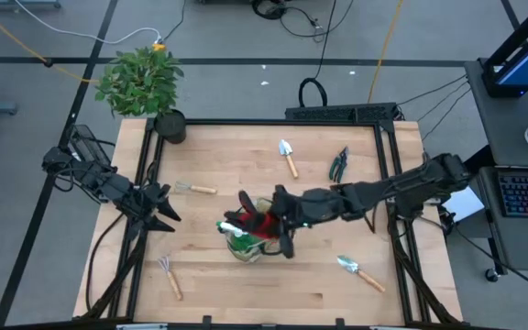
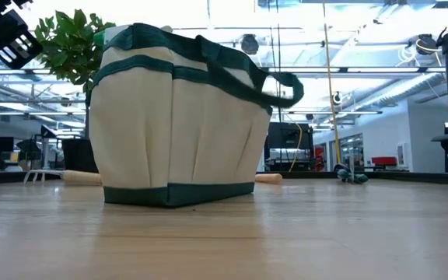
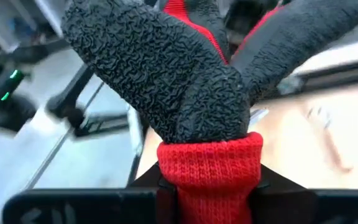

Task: Pick & Place Garden tools in Gardening bag
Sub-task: Put the gloves into the gardening bag

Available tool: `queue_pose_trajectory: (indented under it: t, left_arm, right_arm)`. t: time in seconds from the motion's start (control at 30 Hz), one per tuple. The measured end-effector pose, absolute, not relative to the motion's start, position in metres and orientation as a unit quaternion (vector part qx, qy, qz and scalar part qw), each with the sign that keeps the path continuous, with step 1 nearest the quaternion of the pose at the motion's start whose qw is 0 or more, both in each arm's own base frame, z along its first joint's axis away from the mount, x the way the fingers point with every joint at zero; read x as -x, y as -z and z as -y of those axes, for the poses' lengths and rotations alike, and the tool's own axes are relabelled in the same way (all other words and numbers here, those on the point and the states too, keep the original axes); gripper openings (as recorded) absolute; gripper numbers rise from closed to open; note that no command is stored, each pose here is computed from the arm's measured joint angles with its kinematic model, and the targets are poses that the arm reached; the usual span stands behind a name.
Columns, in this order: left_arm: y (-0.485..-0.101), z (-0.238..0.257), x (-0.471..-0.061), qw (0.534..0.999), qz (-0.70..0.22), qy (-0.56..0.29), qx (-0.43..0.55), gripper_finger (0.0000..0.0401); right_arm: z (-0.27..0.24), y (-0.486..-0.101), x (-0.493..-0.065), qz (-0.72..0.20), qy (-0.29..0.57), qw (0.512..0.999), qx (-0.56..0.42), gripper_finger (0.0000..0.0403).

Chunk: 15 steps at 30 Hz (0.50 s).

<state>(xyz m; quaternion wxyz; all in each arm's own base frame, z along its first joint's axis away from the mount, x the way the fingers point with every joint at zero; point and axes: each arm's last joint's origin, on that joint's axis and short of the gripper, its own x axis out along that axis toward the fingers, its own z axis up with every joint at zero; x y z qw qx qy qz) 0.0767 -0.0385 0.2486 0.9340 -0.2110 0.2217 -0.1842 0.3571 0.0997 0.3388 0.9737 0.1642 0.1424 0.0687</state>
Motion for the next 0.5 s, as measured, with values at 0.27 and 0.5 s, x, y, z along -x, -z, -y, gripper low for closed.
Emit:
queue_pose_trajectory:
  t: [0.27, 0.5]
  left_arm:
    - [-0.250, 0.039, -0.077, 0.937, -0.211, 0.189, 0.203, 0.0189]
    - [-0.250, 0.039, -0.077, 0.937, -0.212, 0.189, 0.203, 0.0189]
  right_arm:
    - [-0.095, -0.299, -0.392, -0.142, -0.020, 0.979, -0.142, 0.0061]
    - [-0.091, -0.279, -0.402, -0.161, 0.001, 0.978, -0.131, 0.0061]
